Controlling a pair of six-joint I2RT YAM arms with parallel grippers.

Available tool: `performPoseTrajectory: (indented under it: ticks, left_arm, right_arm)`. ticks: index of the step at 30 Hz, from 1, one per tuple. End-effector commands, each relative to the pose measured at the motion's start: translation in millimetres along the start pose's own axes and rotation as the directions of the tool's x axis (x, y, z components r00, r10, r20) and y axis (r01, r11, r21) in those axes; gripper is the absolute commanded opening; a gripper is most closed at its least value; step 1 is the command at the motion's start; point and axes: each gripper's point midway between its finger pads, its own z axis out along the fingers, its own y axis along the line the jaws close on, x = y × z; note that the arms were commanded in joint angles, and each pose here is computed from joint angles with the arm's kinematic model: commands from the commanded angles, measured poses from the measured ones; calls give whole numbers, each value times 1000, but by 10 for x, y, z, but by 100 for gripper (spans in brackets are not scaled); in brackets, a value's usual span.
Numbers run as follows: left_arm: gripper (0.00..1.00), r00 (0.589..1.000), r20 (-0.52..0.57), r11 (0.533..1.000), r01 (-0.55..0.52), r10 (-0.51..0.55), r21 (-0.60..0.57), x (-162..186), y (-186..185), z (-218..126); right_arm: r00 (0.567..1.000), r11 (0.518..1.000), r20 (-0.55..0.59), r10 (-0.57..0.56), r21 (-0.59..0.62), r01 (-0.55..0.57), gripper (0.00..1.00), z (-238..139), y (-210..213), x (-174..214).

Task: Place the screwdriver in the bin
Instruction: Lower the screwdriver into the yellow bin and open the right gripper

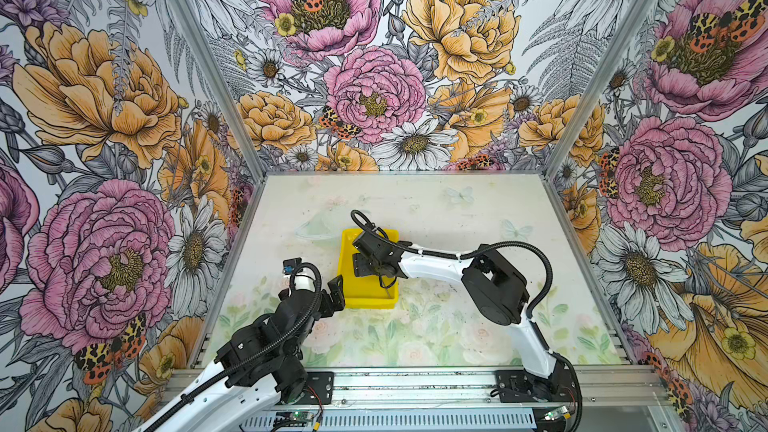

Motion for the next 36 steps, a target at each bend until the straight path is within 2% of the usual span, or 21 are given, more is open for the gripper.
performPoseTrajectory:
  ticks: [1,8,23,36]
  left_arm:
    - [99,1000,21,1000,7,-6,-25,-20,66,-1]
    - [99,1000,20,1000,8,-7,-24,-15,65,0]
    - [99,1000,21,1000,6,-5,-24,-18,66,-2]
    - [99,1000,22,999,3,-2,-36,-11,83,10]
  right_arm:
    - [998,999,-67,14,32,-12,78,119,-132,239]
    - [1000,999,-19,-9,31,9,83,-180,-70,159]
    - [1000,1000,-23,12,-7,-12,83,-585,21,282]
    - [999,1000,41,-5,-6,5,83,-979,-36,208]
